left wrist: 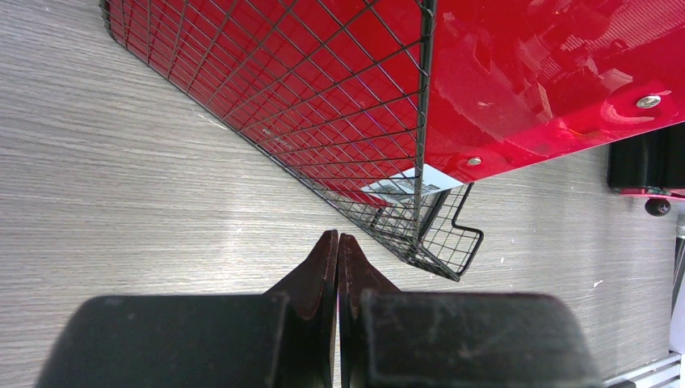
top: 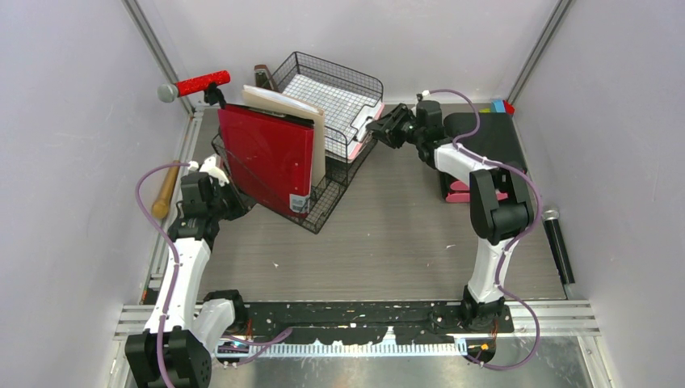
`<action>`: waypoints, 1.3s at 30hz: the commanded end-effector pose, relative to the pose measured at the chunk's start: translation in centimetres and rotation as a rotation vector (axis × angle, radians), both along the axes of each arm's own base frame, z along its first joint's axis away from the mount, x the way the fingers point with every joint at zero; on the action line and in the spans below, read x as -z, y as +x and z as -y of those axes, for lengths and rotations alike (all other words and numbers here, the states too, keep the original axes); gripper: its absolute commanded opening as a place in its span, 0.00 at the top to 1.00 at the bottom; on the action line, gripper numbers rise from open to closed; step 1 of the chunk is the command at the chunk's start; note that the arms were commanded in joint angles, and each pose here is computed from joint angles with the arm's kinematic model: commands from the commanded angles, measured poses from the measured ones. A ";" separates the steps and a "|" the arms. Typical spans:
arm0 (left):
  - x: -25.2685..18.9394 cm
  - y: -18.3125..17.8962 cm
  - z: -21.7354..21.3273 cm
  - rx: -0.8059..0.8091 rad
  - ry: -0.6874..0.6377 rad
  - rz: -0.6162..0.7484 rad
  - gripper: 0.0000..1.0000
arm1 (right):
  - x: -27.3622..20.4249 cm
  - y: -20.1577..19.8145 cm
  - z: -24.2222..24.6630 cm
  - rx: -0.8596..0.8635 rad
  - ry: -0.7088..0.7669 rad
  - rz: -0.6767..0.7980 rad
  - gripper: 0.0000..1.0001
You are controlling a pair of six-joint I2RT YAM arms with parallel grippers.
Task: Organize the desk
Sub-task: Place the folder in the storage box.
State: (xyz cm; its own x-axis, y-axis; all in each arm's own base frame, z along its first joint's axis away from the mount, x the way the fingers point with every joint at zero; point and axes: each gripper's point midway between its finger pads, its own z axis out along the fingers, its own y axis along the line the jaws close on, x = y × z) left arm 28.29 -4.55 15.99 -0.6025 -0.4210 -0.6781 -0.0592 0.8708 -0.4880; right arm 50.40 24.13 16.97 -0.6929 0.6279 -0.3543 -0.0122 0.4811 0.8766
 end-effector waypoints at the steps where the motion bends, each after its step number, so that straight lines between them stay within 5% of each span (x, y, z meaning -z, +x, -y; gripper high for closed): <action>1: -1.5 0.6 0.1 0.019 0.017 0.068 1.00 | -2.5 1.9 0.7 0.006 0.051 0.048 0.54; 26: -1.1 0.6 -0.2 0.014 0.026 0.060 1.00 | -3.1 6.3 1.9 0.015 0.132 0.063 0.53; 39: -1.2 0.6 -0.2 0.015 0.024 0.063 1.00 | 3.5 5.2 4.0 0.069 -0.039 -0.062 0.56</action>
